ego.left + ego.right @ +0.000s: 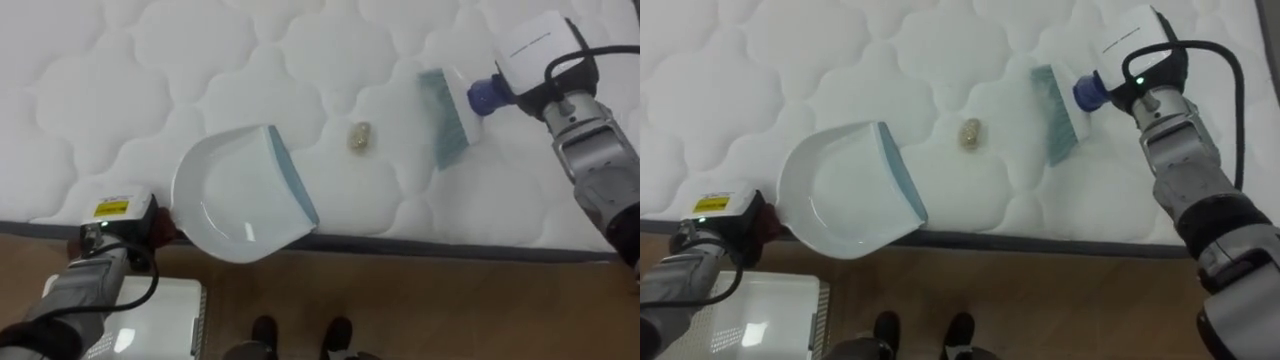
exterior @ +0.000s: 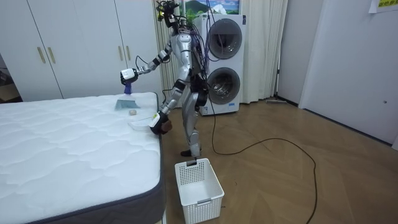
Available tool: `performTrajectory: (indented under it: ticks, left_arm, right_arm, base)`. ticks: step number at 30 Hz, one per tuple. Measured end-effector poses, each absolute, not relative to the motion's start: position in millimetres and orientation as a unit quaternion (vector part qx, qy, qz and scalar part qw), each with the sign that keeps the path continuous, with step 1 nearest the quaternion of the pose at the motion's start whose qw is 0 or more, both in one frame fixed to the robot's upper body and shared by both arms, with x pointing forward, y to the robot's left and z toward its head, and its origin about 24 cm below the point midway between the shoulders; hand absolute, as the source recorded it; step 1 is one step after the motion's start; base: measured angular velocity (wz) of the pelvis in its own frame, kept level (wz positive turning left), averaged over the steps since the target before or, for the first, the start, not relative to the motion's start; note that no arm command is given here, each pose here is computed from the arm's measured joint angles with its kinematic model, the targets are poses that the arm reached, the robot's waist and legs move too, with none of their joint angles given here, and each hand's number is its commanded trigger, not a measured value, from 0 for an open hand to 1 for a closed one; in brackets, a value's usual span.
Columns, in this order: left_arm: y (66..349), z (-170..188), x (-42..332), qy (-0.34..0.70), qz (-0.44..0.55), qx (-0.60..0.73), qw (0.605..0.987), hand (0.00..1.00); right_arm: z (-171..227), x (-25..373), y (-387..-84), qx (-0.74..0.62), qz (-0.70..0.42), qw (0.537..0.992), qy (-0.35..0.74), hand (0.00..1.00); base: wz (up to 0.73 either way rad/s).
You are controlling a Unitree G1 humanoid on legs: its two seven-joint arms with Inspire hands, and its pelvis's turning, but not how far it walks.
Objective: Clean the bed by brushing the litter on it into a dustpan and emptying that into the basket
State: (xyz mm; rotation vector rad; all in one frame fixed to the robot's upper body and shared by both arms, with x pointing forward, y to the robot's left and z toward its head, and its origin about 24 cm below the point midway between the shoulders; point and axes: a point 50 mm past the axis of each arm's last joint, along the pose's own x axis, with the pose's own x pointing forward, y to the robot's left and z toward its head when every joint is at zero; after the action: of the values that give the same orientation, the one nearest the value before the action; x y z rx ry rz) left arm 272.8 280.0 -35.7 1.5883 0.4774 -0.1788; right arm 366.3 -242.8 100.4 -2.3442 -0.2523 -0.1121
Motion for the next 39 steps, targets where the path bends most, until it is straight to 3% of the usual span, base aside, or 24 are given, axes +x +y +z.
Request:
performTrajectory:
  ticks: [6,25,39]
  left_arm:
    - [277,-35,273,0.206,-0.082,0.706,0.673,1.0]
    - [273,-43,266,0.211,-0.089,0.696,0.68,1.0]
    - [275,-50,257,0.217,-0.092,0.698,0.676,1.0]
  right_arm:
    - [93,368,-210,-0.906,-0.016,0.398,-0.143,1.0]
    - [96,354,-148,-0.874,0.062,0.445,-0.186,1.0]
    - [91,347,-125,-0.806,0.156,0.555,-0.13,1.0]
  base:
    - [0.05]
    - [0.0]
    - [-0.01]
